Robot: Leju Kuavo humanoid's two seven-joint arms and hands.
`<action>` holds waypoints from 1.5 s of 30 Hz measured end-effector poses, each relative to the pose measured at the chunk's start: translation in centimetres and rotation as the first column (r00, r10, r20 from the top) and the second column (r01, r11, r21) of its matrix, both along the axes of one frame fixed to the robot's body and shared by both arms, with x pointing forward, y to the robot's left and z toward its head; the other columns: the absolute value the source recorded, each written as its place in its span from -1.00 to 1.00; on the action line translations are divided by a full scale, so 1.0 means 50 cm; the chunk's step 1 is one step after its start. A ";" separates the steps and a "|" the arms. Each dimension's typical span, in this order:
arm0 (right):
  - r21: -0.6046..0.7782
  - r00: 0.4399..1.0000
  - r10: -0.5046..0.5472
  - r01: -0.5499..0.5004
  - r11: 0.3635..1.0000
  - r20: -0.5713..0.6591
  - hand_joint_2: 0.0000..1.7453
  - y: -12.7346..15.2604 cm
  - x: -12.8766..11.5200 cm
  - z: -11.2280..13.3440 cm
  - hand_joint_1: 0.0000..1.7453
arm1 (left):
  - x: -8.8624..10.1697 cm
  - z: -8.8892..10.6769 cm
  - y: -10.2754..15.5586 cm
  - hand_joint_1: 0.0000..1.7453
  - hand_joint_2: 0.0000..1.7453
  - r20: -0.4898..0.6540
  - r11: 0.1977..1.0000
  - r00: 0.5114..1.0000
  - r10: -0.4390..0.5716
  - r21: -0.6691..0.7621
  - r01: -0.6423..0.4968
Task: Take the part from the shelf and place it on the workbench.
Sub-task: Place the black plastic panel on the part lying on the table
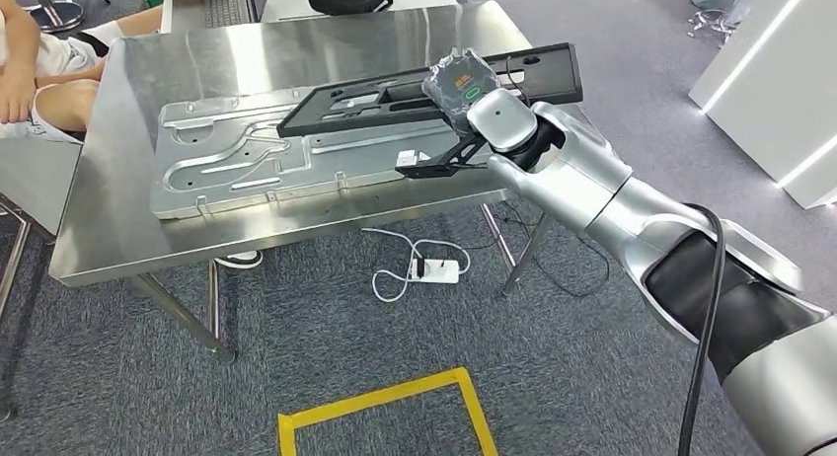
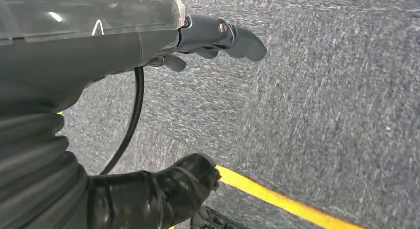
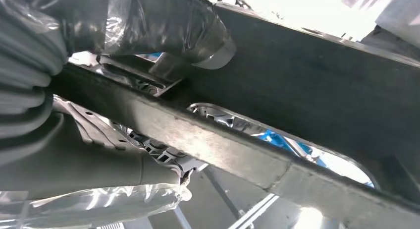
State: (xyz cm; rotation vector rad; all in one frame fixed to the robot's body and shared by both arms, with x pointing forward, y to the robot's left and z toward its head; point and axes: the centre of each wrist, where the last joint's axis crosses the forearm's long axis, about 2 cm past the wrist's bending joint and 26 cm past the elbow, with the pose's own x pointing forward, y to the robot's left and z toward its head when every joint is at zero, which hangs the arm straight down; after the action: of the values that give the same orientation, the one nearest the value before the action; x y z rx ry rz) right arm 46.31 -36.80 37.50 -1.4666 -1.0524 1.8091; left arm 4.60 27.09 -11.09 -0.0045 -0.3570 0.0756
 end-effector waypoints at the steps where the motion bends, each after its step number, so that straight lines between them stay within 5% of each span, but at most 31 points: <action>1: 0.000 1.000 -0.001 0.001 1.000 0.003 1.00 -0.001 0.000 0.002 1.00 | 0.001 0.000 0.000 -1.00 1.00 0.001 1.000 1.000 0.000 0.000 0.000; 45: 0.014 1.000 -0.013 0.013 1.000 -0.010 1.00 -0.019 -0.002 0.014 1.00 | 0.004 0.000 0.005 -1.00 1.00 0.010 1.000 1.000 0.001 0.004 -0.001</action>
State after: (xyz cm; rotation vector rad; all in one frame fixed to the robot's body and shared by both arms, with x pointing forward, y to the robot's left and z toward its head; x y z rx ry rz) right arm 46.21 -37.75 38.21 -1.4510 -1.0469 1.7945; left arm 4.82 27.36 -11.07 -0.0006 -0.3669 0.0760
